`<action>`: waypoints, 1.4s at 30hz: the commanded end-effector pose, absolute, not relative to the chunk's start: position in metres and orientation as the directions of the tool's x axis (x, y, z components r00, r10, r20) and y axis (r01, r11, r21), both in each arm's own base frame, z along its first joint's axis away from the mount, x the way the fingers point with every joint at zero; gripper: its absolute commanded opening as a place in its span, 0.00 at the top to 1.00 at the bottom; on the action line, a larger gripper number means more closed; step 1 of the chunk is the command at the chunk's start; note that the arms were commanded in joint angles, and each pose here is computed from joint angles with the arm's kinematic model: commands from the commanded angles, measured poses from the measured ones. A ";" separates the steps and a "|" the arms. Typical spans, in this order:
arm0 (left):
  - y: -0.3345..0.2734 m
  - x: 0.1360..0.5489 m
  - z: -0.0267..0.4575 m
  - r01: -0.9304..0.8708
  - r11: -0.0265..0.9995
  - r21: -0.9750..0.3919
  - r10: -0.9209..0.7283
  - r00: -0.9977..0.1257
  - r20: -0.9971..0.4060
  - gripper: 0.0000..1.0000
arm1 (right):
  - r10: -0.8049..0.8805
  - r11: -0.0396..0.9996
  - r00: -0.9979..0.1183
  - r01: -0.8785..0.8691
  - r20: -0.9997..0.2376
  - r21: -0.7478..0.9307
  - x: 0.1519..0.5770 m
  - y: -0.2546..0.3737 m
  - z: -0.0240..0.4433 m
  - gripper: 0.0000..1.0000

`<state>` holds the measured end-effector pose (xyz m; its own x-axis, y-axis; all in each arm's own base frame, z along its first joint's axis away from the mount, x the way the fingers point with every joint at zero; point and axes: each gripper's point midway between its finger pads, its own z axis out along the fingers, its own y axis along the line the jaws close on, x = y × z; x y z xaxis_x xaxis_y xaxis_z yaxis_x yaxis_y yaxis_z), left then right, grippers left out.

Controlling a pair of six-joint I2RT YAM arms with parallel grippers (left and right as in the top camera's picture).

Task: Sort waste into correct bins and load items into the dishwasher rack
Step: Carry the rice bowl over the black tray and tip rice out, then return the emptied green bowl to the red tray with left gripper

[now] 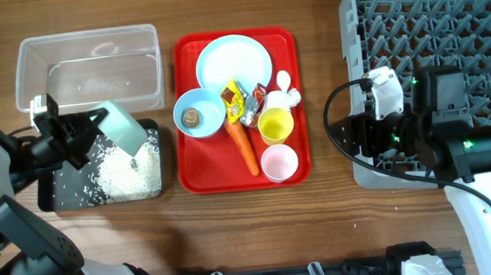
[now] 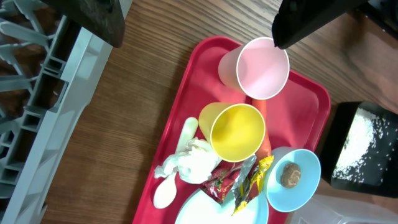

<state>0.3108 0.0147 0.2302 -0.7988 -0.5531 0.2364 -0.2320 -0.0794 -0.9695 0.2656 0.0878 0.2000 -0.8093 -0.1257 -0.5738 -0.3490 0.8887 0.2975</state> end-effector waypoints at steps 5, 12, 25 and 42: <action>0.012 0.304 0.261 -0.110 -0.068 -0.992 -0.590 -0.797 0.128 0.96 | -0.130 0.890 -0.810 -0.350 -0.572 0.293 0.267 0.088 0.200 0.21; 0.013 0.299 0.259 -0.090 -0.008 -0.996 -0.591 -0.803 0.077 0.96 | -0.130 0.890 -0.809 -0.351 -0.574 0.293 0.267 0.089 0.200 0.21; -0.094 0.242 0.242 0.415 0.405 -0.815 0.009 -0.893 -0.450 0.96 | -0.125 0.889 -0.796 -0.355 -0.592 0.289 0.272 0.089 0.203 0.21; -0.145 0.257 0.137 0.216 0.959 -0.183 0.183 -0.966 -0.180 0.96 | -0.126 0.890 -0.797 -0.354 -0.591 0.288 0.273 0.089 0.203 0.21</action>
<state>0.2536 -0.1569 0.1447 -0.9594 0.2278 -0.1664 0.2746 0.8891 -0.3662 0.2704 0.0876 0.2028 -0.7956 -0.1249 -0.5928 -0.3542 0.8897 0.2879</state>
